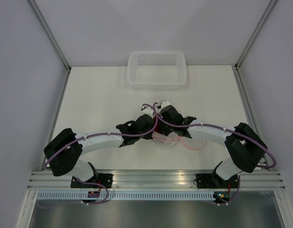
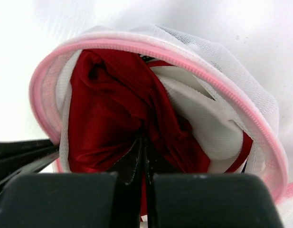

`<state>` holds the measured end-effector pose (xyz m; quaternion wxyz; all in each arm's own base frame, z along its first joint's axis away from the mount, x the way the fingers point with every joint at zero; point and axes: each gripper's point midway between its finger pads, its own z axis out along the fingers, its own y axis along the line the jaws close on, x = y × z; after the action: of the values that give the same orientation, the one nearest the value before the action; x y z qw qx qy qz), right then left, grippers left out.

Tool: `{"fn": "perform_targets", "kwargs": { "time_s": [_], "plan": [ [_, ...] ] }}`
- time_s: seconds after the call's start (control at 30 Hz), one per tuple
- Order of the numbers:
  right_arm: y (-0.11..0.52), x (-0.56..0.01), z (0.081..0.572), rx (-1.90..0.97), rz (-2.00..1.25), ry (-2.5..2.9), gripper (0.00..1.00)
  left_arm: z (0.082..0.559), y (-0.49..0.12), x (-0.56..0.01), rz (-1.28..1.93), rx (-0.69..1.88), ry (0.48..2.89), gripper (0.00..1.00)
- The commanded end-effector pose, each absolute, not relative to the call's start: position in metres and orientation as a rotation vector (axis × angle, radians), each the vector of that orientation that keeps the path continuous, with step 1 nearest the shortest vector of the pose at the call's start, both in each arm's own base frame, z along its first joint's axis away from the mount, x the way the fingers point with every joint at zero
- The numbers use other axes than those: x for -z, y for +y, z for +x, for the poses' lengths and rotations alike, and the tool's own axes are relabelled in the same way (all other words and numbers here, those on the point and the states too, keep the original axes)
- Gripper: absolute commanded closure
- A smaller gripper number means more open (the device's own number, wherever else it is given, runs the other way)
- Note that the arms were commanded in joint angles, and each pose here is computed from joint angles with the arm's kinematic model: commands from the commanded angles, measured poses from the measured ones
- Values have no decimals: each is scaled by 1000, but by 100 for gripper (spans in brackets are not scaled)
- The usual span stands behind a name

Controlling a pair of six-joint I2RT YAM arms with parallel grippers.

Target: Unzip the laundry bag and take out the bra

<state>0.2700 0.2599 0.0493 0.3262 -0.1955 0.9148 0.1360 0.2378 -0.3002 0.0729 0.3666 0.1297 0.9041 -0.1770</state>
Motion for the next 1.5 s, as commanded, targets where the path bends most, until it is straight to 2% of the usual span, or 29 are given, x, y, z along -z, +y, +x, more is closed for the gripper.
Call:
{"fn": "perform_targets", "kwargs": {
  "time_s": [0.0,0.23,0.6,0.83,1.1,1.47],
  "plan": [
    [260,-59,254,-423,-541,2407,100,240,-307,-88,274,540,2286,98],
    [269,-158,236,-701,-505,2167,100,241,-302,-87,253,521,2290,98],
    [258,-238,210,-884,-432,1958,100,243,-294,-103,190,532,2261,98],
    [239,-362,212,-946,-311,1597,100,235,-296,-102,209,570,2277,98],
    [222,-434,252,-730,-217,1471,100,222,-293,-112,199,656,2272,98],
    [235,-502,340,-487,-142,1357,100,199,-293,-124,231,786,2280,98]
  ]
}}
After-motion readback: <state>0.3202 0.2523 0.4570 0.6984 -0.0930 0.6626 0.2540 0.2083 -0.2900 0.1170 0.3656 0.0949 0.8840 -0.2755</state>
